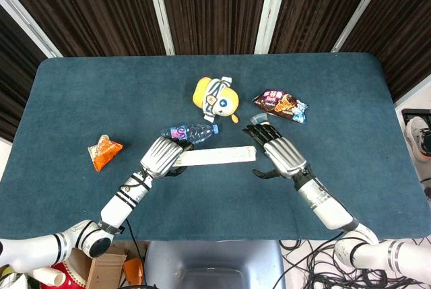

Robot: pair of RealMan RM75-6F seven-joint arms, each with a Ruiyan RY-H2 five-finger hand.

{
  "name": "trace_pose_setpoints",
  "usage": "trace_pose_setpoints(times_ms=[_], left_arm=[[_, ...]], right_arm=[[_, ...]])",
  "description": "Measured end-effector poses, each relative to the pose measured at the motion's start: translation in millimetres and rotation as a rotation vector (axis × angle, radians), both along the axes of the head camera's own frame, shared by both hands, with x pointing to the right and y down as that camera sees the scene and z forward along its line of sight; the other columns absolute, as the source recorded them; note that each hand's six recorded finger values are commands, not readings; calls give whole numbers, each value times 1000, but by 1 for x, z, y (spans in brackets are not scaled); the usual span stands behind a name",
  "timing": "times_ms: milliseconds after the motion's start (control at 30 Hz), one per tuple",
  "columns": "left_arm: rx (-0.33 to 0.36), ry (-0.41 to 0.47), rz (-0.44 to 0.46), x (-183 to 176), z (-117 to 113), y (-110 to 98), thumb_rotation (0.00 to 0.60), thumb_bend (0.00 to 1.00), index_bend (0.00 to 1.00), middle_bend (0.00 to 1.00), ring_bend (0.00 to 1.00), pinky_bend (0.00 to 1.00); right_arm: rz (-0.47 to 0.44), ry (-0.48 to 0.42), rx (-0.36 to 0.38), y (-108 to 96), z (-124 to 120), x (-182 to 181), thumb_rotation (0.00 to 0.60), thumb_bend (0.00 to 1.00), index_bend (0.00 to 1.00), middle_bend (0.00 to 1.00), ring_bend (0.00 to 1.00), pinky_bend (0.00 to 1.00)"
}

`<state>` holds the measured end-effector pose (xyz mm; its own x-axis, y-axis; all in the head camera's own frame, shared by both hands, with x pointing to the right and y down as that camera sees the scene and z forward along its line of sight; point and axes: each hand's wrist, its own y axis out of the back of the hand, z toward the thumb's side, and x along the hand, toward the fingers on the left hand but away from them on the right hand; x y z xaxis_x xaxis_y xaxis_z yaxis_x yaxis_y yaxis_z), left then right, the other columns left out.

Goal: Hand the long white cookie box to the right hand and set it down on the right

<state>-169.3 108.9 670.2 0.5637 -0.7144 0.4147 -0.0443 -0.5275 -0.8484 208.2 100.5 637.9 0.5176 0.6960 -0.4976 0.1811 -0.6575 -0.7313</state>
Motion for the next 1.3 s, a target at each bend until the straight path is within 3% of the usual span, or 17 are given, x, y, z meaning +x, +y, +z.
trace_pose_setpoints(times_ms=[267,467,567,700,1133,1200,1300], left_arm=[[-5,5,14,4,-1,0,600,322,546,654,578,709],[-10,14,26,7,0,2,600,323,545,655,577,708],[-8,12,32,8,0,3,600,322,545,654,577,708],[-10,19,36,9,-1,3,600,322,545,654,577,707],[-3,25,48,8,-6,4,600,274,528,630,561,696],[3,34,48,8,-8,3,600,247,483,566,512,647],[6,56,36,5,-12,2,600,204,349,380,332,479]], right_arm=[[-11,-2,-6,2,2,-4,600,154,0,60,0,76],[-16,-21,-22,2,11,-18,600,154,13,175,52,132],[-10,-35,-22,1,16,-25,600,161,115,273,141,202],[1,-54,-18,-1,21,-35,600,197,337,407,291,367],[9,-70,14,-3,27,-47,600,272,700,658,560,657],[11,-68,37,-3,26,-47,600,290,747,691,588,691],[19,-75,72,-4,23,-46,600,300,772,707,609,714]])
